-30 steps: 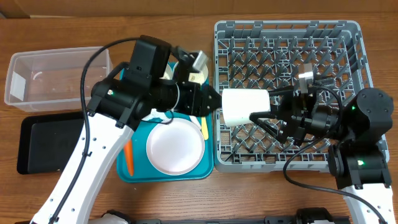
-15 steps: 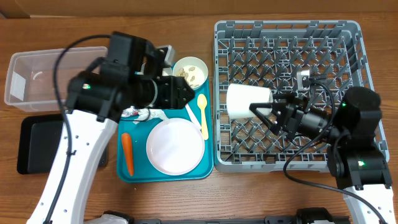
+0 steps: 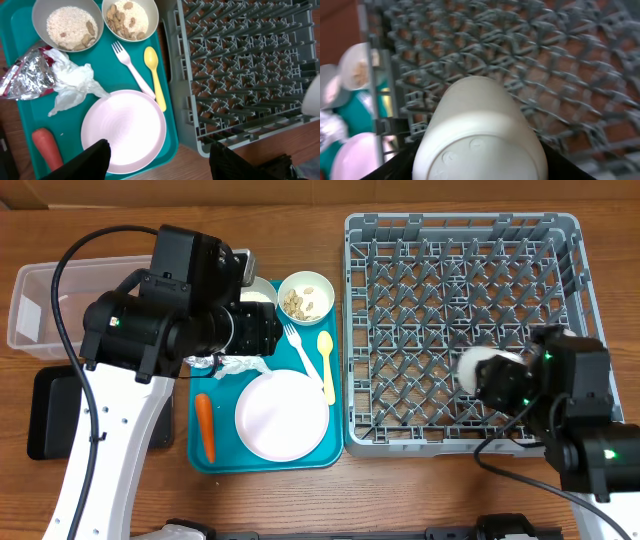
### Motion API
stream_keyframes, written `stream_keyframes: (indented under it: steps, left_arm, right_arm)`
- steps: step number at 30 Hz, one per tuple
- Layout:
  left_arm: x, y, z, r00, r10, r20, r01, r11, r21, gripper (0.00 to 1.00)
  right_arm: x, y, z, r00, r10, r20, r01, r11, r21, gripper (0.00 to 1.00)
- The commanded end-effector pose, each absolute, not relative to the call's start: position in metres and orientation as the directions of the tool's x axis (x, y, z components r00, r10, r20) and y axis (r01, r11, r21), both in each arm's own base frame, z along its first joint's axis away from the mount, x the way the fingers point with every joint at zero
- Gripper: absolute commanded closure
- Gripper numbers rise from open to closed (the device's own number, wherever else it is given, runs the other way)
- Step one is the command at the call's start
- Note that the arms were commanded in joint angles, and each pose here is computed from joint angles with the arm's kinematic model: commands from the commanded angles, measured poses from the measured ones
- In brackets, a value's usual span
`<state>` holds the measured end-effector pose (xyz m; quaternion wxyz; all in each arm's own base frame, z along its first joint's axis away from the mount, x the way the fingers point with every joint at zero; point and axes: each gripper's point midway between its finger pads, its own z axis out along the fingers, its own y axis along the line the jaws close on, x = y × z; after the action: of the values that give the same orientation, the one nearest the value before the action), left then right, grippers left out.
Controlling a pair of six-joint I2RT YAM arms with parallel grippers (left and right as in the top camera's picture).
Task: Sort waste into correct bins and load items into the dishwasher rack
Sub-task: 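Lower the white cup into the rack's front right with the right gripper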
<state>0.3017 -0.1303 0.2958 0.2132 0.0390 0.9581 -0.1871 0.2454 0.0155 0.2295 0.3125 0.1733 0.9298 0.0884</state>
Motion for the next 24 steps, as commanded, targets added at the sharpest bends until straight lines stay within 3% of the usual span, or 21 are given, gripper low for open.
stream_keyframes:
  steps: [1, 20, 21, 23, 24]
  left_arm:
    - [0.306, -0.126, 0.305, -0.884, 0.005, -0.467, 0.171, 0.934, -0.313, 0.33]
    - [0.307, -0.127, 0.306, -0.881, 0.008, -0.473, 0.176, 0.934, -0.312, 0.3]
    - [0.307, -0.127, 0.306, -0.881, 0.008, -0.473, 0.176, 0.934, -0.312, 0.3]
    - [0.307, -0.127, 0.306, -0.881, 0.008, -0.473, 0.176, 0.934, -0.312, 0.3]
    - [0.308, -0.127, 0.306, -0.881, 0.008, -0.473, 0.176, 0.934, -0.312, 0.3]
  right_arm:
    - [0.233, -0.022, 0.233, -0.677, 0.459, -0.575, 0.461, 0.874, 0.153, 0.7]
    - [0.234, -0.032, 0.134, -0.82, 0.532, -0.21, 0.565, 0.812, -0.149, 0.69]
    - [0.235, -0.032, 0.132, -0.821, 0.532, -0.205, 0.564, 0.812, -0.152, 0.65]
    - [0.237, -0.031, 0.131, -0.82, 0.534, -0.206, 0.565, 0.813, -0.143, 0.3]
    - [0.239, -0.03, 0.132, -0.818, 0.534, -0.213, 0.566, 0.814, -0.133, 0.21]
